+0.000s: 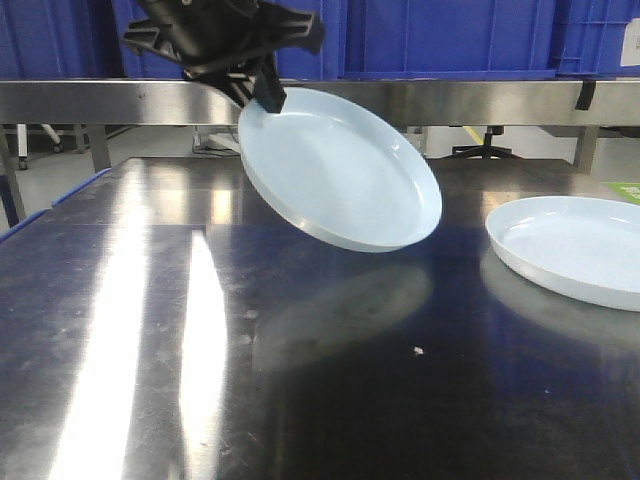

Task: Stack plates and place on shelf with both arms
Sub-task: 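Lift the white plate with the left gripper toward the table center, then lower the plate onto the table center and open the left gripper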

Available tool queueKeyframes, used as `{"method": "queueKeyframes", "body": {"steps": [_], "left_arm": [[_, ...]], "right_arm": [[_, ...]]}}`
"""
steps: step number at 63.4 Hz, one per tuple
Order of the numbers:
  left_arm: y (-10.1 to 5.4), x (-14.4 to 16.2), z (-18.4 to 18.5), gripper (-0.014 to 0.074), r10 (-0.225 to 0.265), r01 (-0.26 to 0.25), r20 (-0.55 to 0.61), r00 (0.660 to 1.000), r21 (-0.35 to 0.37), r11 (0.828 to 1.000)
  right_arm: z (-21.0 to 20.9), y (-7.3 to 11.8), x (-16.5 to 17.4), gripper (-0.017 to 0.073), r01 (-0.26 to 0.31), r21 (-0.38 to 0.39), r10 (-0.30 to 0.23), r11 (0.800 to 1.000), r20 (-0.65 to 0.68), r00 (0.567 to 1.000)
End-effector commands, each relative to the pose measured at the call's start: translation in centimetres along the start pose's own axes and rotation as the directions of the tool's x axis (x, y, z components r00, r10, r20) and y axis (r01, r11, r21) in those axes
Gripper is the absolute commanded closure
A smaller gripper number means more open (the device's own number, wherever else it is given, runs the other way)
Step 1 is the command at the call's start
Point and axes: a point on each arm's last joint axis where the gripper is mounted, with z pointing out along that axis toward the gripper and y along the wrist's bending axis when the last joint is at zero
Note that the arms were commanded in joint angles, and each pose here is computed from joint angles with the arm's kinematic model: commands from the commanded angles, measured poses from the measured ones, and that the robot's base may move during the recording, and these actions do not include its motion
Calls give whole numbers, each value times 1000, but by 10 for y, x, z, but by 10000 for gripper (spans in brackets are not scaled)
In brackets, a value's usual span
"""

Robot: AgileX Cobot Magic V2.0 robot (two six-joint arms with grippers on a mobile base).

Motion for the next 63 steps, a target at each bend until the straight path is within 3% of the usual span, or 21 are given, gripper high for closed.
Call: {"method": "queueKeyframes", "body": {"steps": [1,24,49,57,63], "left_arm": [[-6,-23,-17,494,-11,7,137,991,29,1000],[-4,-4,19,494,0,-1,44,999,14,1000],[-2,-3,21,487,-2,1,40,999,9,1000],[-2,-3,21,386,-1,1,40,999,8,1000],[-1,-3,21,240,9,-9,40,999,4,1000]], "right_arm": [[-6,4,-19,74,16,-21,-14,1000,114,993],[-6,4,-19,74,16,-21,-14,1000,114,993],[-6,4,-19,74,16,-21,-14,1000,114,993],[-6,4,-19,74,16,-21,-14,1000,114,993],[-6,4,-19,74,16,-21,-14,1000,114,993]]}}
